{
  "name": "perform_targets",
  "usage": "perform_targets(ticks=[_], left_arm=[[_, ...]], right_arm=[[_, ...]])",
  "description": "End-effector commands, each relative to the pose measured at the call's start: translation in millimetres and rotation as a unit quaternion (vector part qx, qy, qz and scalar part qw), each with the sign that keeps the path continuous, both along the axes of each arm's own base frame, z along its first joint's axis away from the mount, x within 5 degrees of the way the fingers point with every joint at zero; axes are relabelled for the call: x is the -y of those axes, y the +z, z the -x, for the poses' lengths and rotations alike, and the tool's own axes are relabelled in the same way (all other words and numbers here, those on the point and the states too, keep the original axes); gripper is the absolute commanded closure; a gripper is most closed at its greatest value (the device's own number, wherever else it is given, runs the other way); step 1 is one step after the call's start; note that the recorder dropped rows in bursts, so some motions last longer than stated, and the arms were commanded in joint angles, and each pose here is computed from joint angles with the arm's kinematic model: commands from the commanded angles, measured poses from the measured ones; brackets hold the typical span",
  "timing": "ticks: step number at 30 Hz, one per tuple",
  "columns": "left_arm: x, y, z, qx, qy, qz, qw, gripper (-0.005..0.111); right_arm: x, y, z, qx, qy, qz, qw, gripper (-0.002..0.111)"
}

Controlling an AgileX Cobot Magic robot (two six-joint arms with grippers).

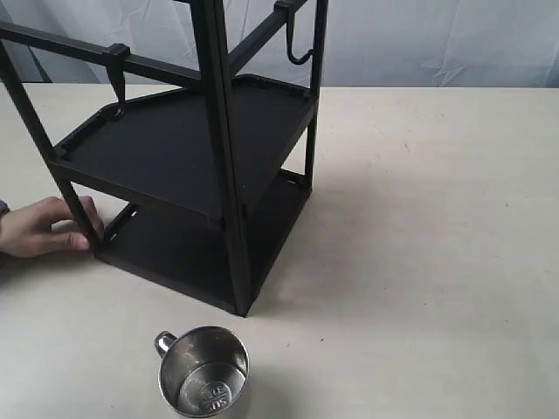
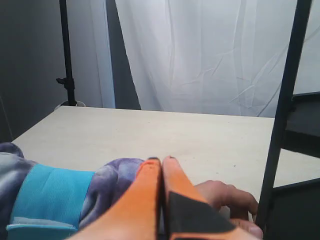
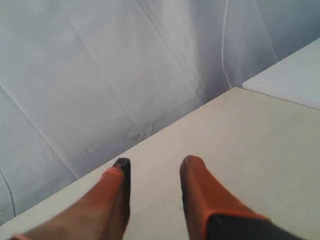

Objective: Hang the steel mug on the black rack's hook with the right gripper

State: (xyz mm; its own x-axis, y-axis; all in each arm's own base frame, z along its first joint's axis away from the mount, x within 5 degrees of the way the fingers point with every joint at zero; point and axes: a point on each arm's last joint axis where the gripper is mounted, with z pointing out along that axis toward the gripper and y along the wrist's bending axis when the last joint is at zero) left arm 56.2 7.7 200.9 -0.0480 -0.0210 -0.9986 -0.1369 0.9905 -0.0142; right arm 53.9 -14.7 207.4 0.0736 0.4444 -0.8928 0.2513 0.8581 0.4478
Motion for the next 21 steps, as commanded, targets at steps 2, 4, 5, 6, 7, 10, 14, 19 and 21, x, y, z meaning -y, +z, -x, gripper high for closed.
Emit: perform_targets(ticks=[2,4,5,6,7,10,14,19,21], left_arm=[[1,1,0,0.005,-0.005,0.004,1.0,0.105],[1,1,0,0.005,-0.005,0.004,1.0,0.105],[1,1,0,0.005,-0.005,0.004,1.0,0.105],[1,1,0,0.005,-0.005,0.004,1.0,0.105],[1,1,0,0.005,-0.005,0.004,1.0,0.105],[1,1,0,0.005,-0.005,0.004,1.0,0.105],[1,1,0,0.005,-0.005,0.004,1.0,0.105],[1,1,0,0.005,-0.005,0.004,1.0,0.105],[1,1,0,0.005,-0.005,0.004,1.0,0.105]], right_arm=[[-1,12,0,0.1,0.005,-0.108,0.989,0.074],[2,21,3,0.181,0.002,-0.214,0.96,0.074],[5,25,5,0.223,-0.004,-0.262,0.939,0.074],[8,28,6,0.253,-0.011,-0.295,0.921,0.074],[10,30,8,0.273,-0.017,-0.317,0.908,0.074],[18,38,15,0.341,-0.039,-0.318,0.884,0.074],[25,52,28,0.436,-0.061,-0.297,0.847,0.074],[19,65,30,0.449,-0.036,-0.245,0.859,0.074],[16,69,31,0.453,-0.021,-0.223,0.863,0.074]])
